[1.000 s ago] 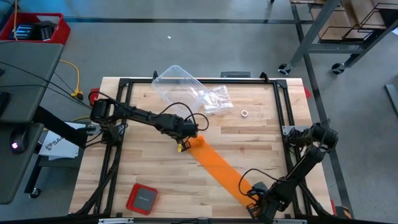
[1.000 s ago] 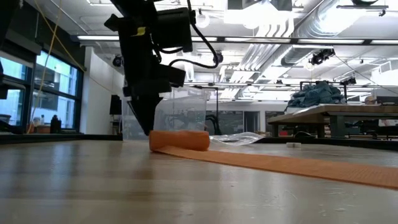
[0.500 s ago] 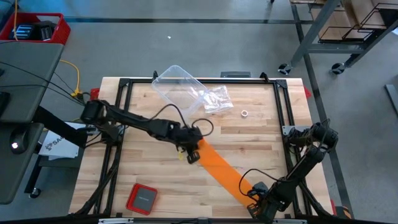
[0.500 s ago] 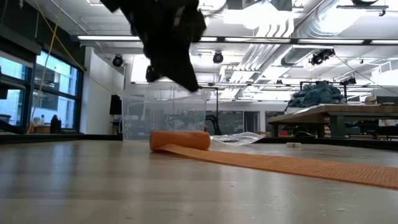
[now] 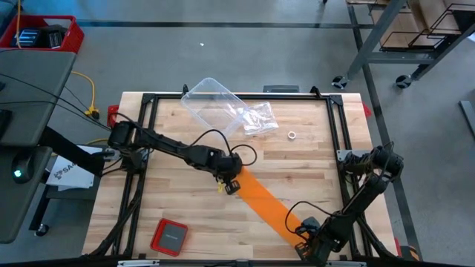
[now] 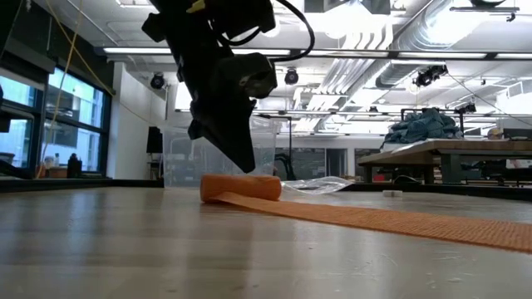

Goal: Roll bandage
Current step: Roll the orange bandage

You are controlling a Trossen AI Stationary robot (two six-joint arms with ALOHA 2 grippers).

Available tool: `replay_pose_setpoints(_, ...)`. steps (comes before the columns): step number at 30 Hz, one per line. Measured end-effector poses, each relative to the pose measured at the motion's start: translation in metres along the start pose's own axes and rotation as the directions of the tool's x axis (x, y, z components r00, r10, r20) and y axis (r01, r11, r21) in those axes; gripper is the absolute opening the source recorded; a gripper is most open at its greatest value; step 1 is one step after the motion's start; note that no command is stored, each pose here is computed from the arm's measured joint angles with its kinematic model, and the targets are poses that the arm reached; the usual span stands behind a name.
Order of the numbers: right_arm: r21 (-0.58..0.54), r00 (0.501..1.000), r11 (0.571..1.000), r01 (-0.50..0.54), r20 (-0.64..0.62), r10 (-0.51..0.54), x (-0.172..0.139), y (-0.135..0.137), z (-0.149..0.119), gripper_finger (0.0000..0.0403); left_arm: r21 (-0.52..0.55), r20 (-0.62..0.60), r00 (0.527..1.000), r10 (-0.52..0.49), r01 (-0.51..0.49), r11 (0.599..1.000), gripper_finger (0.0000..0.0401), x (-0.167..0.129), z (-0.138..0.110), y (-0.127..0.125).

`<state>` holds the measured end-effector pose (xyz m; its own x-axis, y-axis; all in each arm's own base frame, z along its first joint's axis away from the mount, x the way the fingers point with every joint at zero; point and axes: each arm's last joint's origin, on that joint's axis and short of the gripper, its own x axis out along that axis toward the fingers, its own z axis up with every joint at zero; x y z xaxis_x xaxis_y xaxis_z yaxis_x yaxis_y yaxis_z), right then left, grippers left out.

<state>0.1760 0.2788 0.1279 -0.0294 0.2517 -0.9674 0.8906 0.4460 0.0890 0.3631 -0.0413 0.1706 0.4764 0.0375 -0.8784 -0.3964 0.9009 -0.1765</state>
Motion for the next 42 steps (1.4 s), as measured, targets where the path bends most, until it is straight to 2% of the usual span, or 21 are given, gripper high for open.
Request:
replay_pose_setpoints(2, -0.013, 1.000, 1.000, -0.001, -0.001, 0.001, -0.005, 0.002, -0.003, 0.0000, -0.005, 0.003, 1.000, 0.000, 0.000, 1.000, 0.0000, -0.001, 0.001, 0.001)
replay_pose_setpoints(6, -0.003, 0.995, 0.996, 0.085, 0.052, -0.084, -0.015, -0.002, -0.005, 0.0000, 0.004, 0.001, 1.000, 0.001, -0.001, 1.000, 0.0000, -0.001, 0.001, 0.001)
replay_pose_setpoints(11, -0.015, 0.997, 1.000, -0.005, 0.077, 0.006, -0.032, 0.005, -0.010, 0.0000, 0.014, -0.001, 1.000, -0.001, 0.001, 1.000, 0.0000, -0.001, 0.001, 0.001)
replay_pose_setpoints(15, -0.011, 0.996, 0.999, -0.037, 0.085, 0.038, -0.040, 0.008, -0.009, 0.0000, 0.026, 0.001, 1.000, -0.001, 0.001, 1.000, 0.0000, -0.003, 0.002, 0.002)
replay_pose_setpoints(17, -0.009, 0.988, 0.996, -0.088, 0.129, 0.089, -0.045, 0.014, -0.008, 0.0000, 0.023, 0.014, 1.000, -0.007, 0.007, 1.000, 0.0000, -0.007, 0.004, 0.003)
replay_pose_setpoints(20, -0.017, 0.950, 0.981, -0.191, 0.249, 0.189, -0.054, 0.029, 0.006, 0.0000, 0.038, 0.034, 0.999, -0.010, 0.009, 0.999, 0.0000, -0.013, 0.008, 0.007)
replay_pose_setpoints(23, -0.037, 0.882, 0.962, -0.269, 0.392, 0.262, -0.061, 0.043, 0.033, 0.0000, 0.030, 0.053, 0.999, -0.005, 0.004, 1.000, 0.0000, -0.019, 0.012, 0.011)
replay_pose_setpoints(26, -0.048, 0.832, 0.956, -0.290, 0.482, 0.276, -0.067, 0.057, 0.071, 0.0000, 0.018, 0.063, 0.998, -0.002, 0.001, 1.000, 0.0000, -0.023, 0.015, 0.015)
replay_pose_setpoints(30, -0.085, 0.810, 0.959, -0.270, 0.518, 0.274, -0.067, 0.067, 0.115, 0.0000, 0.004, 0.054, 0.998, 0.008, -0.009, 1.000, 0.0000, -0.024, 0.015, 0.017)
replay_pose_setpoints(33, -0.114, 0.809, 0.962, -0.249, 0.521, 0.272, -0.070, 0.070, 0.131, 0.0000, 0.005, 0.044, 0.999, 0.010, -0.010, 1.000, 0.0000, -0.024, 0.014, 0.018)
replay_pose_setpoints(35, -0.117, 0.824, 0.972, -0.203, 0.515, 0.234, -0.069, 0.067, 0.136, 0.0000, 0.001, 0.041, 0.999, 0.011, -0.011, 1.000, 0.0000, -0.024, 0.014, 0.017)
replay_pose_setpoints(42, -0.141, 0.878, 0.982, -0.127, 0.445, 0.177, -0.049, 0.068, 0.136, 0.0000, -0.001, 0.041, 0.999, 0.017, -0.017, 1.000, 0.0000, -0.024, 0.014, 0.018)
